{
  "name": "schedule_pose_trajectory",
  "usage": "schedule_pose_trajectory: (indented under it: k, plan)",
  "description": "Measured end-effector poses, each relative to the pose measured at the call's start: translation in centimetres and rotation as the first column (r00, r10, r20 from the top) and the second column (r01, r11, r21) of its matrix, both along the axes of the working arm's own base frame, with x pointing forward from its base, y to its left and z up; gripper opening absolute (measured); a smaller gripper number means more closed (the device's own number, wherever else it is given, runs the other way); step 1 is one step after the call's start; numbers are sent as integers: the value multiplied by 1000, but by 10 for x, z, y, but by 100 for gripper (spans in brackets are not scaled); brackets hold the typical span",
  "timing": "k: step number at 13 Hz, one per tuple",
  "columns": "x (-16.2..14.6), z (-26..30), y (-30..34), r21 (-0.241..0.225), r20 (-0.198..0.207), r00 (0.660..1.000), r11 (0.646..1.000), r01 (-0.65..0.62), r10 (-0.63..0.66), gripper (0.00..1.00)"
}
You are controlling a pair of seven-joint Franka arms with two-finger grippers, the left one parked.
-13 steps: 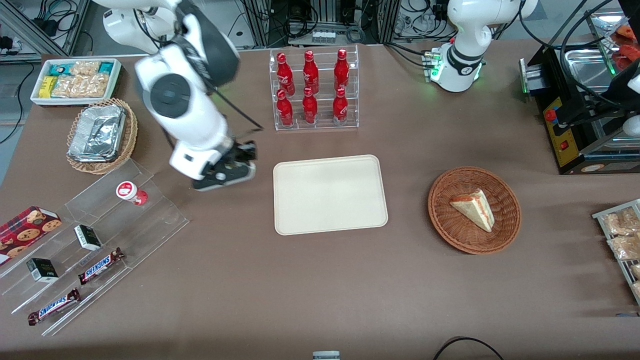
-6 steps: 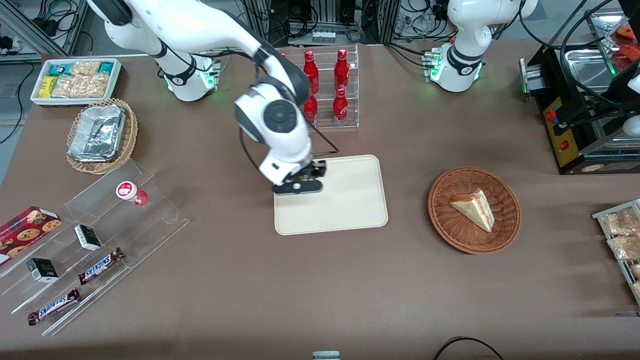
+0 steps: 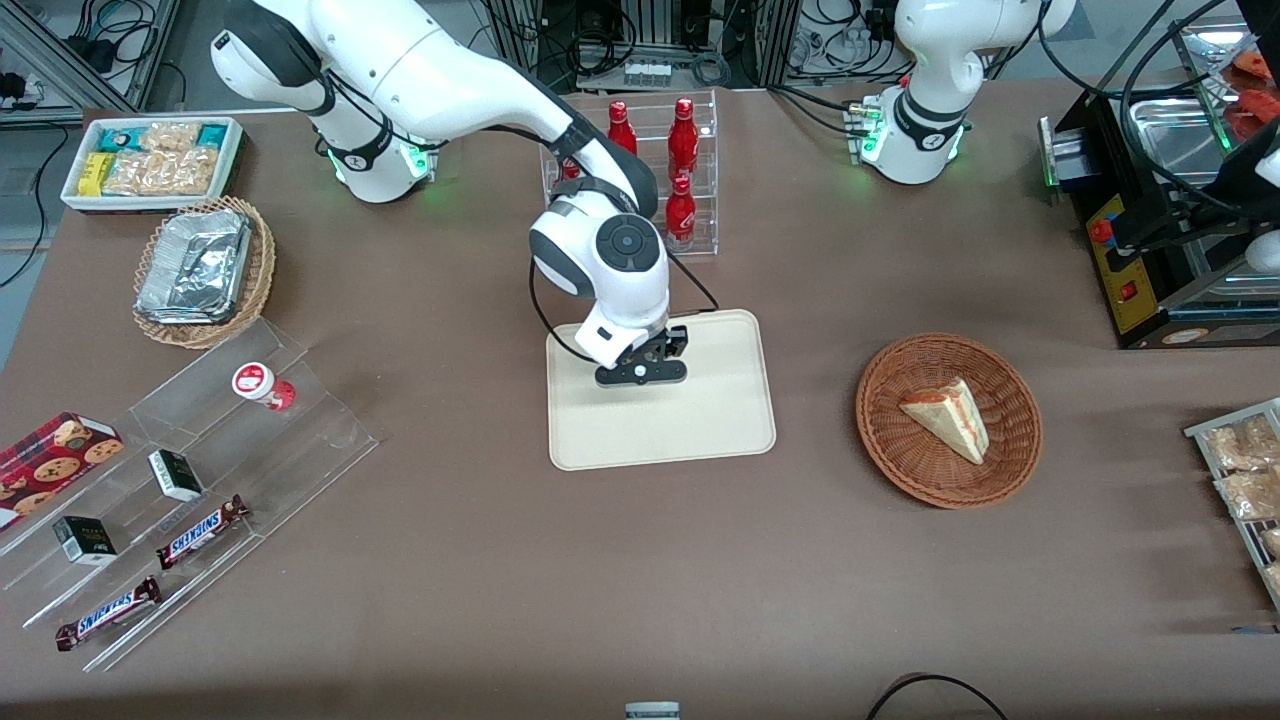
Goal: Place green gum on tray
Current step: 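Lower the held gum tub onto the cream tray's centre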
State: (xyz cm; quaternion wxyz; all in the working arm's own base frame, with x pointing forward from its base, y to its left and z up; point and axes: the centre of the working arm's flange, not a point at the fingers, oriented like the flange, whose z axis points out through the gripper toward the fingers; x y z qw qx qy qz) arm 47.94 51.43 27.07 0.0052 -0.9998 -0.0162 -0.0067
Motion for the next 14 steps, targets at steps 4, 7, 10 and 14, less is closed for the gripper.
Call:
schedule_pose_trajectory:
  k: [4,7,10,14]
  plan:
    - [-8,-15,9,4,3,1000,1000,2,-2,59]
    - [-13,-22,15,-2,23,1000,1000,-21,21,59]
    - [-16,-27,18,-28,46,998,999,-40,41,59]
    - [-24,-32,24,-54,75,996,998,-35,38,59]
